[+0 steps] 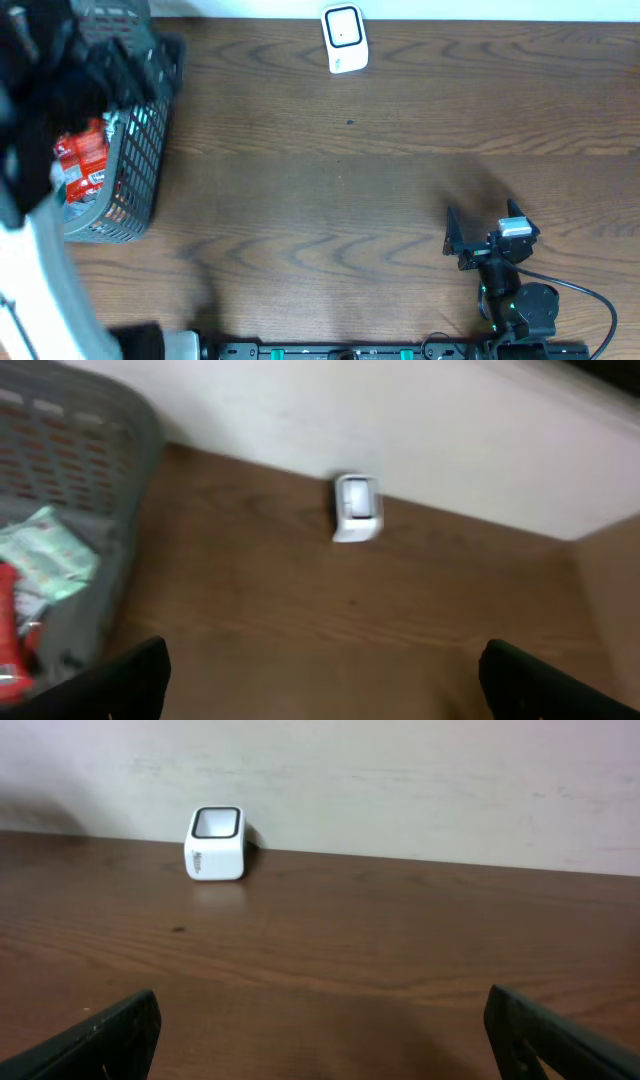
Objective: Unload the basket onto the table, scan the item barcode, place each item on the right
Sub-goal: 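Reach the left gripper into the grey basket toward the red bag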
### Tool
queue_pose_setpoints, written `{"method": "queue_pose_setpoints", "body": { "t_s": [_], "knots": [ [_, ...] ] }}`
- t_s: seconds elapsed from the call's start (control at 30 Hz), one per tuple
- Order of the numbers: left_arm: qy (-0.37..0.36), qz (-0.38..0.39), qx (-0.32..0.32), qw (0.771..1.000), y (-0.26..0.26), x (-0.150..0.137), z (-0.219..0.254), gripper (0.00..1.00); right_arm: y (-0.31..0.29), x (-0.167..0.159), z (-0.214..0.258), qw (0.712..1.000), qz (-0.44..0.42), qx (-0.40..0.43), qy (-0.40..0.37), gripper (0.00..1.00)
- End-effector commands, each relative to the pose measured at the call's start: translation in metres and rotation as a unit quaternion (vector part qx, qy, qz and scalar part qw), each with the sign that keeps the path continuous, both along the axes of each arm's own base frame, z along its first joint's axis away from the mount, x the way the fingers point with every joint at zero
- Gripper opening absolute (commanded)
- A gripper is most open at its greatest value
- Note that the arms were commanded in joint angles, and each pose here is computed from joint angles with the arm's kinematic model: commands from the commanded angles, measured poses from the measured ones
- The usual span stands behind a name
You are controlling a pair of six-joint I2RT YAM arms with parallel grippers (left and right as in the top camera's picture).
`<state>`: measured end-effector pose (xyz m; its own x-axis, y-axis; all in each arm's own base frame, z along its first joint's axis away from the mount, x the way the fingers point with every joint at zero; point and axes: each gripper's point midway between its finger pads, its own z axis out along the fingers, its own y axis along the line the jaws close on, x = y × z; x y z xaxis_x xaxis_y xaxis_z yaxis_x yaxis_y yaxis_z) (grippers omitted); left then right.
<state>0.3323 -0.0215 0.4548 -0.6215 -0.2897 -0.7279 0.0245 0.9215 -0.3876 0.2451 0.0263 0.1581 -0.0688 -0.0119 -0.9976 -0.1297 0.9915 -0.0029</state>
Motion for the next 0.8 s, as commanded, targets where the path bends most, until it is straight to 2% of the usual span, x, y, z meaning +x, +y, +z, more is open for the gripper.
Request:
{"method": "queue_pose_setpoints", "body": {
  "t_s": [0.0, 0.07, 0.23, 0.5, 0.77],
  "knots": [
    [0.040, 0.070, 0.067, 0.994, 0.041, 0.027, -0.027, 0.97, -0.002, 0.000, 0.000, 1.000, -0.003, -0.002, 0.000, 0.99],
    [0.073, 0.127, 0.077, 0.986, 0.066, 0.033, -0.043, 0.93, -0.002, 0.000, 0.000, 1.000, -0.003, -0.002, -0.001, 0.99],
    [0.142, 0.226, 0.100, 0.958, 0.125, 0.032, -0.076, 0.92, -0.002, 0.000, 0.000, 1.000, -0.003, -0.002, -0.001, 0.99],
    [0.246, 0.298, 0.083, 0.918, 0.195, 0.021, -0.131, 0.93, -0.002, 0.000, 0.000, 1.000, -0.003, -0.002, -0.001, 0.99],
    [0.329, 0.323, 0.058, 0.885, 0.239, 0.024, -0.193, 0.93, -0.002, 0.000, 0.000, 1.000, -0.003, -0.002, 0.000, 0.99]
  ]
}}
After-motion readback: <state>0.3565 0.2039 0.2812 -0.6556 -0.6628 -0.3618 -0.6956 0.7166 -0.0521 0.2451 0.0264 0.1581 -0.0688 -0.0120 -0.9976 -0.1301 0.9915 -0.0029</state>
